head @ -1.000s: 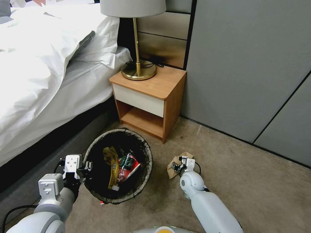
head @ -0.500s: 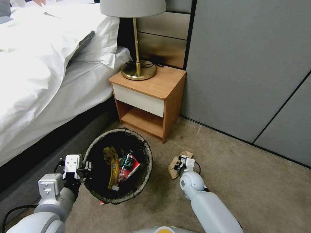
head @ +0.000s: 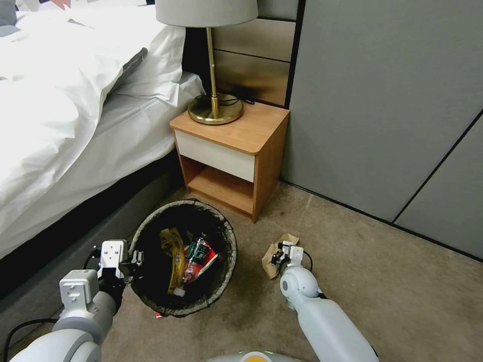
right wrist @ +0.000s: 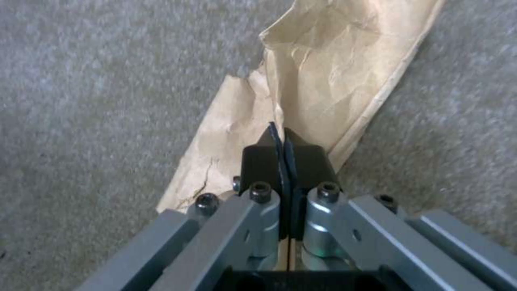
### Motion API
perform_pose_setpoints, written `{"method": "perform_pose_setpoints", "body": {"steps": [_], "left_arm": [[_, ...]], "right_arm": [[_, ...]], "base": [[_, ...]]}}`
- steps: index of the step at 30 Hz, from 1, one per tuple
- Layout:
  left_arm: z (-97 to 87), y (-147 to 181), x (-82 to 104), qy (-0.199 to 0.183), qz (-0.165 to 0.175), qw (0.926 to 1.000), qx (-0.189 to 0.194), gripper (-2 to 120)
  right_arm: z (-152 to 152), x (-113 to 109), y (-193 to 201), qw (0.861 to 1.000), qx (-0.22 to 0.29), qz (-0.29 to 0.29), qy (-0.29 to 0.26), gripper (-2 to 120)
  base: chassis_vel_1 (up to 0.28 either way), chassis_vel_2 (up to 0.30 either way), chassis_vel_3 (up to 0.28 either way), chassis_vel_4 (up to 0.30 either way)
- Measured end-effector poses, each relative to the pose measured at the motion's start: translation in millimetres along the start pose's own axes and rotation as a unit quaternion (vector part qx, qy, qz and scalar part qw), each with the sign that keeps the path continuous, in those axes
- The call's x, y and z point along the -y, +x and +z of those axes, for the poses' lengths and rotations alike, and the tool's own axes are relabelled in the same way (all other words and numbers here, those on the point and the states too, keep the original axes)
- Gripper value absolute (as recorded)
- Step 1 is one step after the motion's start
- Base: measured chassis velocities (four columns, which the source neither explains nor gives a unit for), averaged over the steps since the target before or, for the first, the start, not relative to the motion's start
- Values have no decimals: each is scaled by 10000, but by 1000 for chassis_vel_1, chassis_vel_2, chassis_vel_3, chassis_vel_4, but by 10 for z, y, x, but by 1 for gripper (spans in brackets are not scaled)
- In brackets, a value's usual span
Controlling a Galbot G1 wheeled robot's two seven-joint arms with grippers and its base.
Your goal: Pick up the trash bin, then pick up the garbage from the floor and place it into the trash bin.
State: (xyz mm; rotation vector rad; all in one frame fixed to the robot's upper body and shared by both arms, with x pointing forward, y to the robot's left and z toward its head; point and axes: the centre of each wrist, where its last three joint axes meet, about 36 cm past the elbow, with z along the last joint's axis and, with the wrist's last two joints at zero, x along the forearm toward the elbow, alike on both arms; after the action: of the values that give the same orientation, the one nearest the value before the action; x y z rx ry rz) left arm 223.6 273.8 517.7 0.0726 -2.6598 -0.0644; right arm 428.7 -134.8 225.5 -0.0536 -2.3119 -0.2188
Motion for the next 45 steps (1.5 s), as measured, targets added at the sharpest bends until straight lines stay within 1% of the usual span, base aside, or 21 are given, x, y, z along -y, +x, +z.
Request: {"method": "perform_pose_setpoints", "body": {"steps": [3,6,7,10,12,14,19,21,24,25,26,27,29,31,33,35,38,39,41,42,45], "left_arm": [[0,0,0,0,0,10000,0,2],[0,0,0,0,0,10000,0,2],[0,0,0,0,0,10000,0,2],[0,0,0,0,-2,10000,0,2],[0,0,0,0,-2,10000,0,2],[0,0,0,0,-2,10000,0,2],[0,0,0,0,-1,10000,0,2],[0,0,0,0,-2,10000,0,2],[0,0,0,0,-2,10000,0,2],[0,0,0,0,-2,10000,0,2],[0,0,0,0,-2,10000,0,2],[0,0,0,0,-2,10000,0,2],[0,0,0,0,-2,10000,0,2],[0,0,0,0,-2,10000,0,2],[0,0,0,0,-2,10000,0,2],[0,0,0,0,-2,10000,0,2],[0,0,0,0,-2,10000,0,2],[0,0,0,0,-2,10000,0,2],[0,0,0,0,-2,10000,0,2],[0,0,0,0,-2,10000,0,2],[0,0,0,0,-2,10000,0,2]], "right_arm": [[-71,28,81,9998,199,9,24,0],[-342,110,365,9979,633,-95,21,0],[-342,110,365,9979,633,-95,21,0],[-687,170,778,9939,1058,-318,-35,0],[-765,172,891,9919,1215,-365,6,0],[-928,161,1143,9860,1587,-488,142,0],[-1101,101,1480,9789,1881,-750,283,0],[-1213,45,1805,9712,2100,-1037,434,0],[-1270,22,2005,9659,2226,-1212,520,0],[-1320,2,2254,9587,2383,-1417,629,0],[-1335,1,2355,9555,2446,-1498,685,0],[-1335,1,2355,9555,2446,-1498,685,0],[-1366,20,2659,9446,2602,-1776,922,0],[-1368,23,2716,9420,2622,-1851,979,0],[-1376,26,2924,9282,2714,-2219,1245,0],[-1374,20,2958,9246,2727,-2319,1304,0],[-1370,-20,3038,9056,2791,-2802,1531,0],[-1370,-20,3038,9056,2791,-2802,1531,0],[-1394,-61,3043,8840,2941,-3181,1756,0],[-1394,-61,3043,8840,2941,-3181,1756,0],[-1428,-164,3048,8587,3018,-3598,2052,0]], "base": [[0,0,0,0],[0,0,0,0],[0,0,0,0],[0,0,0,0],[0,0,0,0],[0,0,0,0],[0,0,0,0],[0,0,0,0],[0,0,0,0],[0,0,0,0],[0,0,0,0],[0,0,0,0],[0,0,0,0],[0,0,0,0],[0,0,0,0],[0,0,0,0],[0,0,0,0],[0,0,0,0],[0,0,0,0],[0,0,0,0],[0,0,0,0]]}}
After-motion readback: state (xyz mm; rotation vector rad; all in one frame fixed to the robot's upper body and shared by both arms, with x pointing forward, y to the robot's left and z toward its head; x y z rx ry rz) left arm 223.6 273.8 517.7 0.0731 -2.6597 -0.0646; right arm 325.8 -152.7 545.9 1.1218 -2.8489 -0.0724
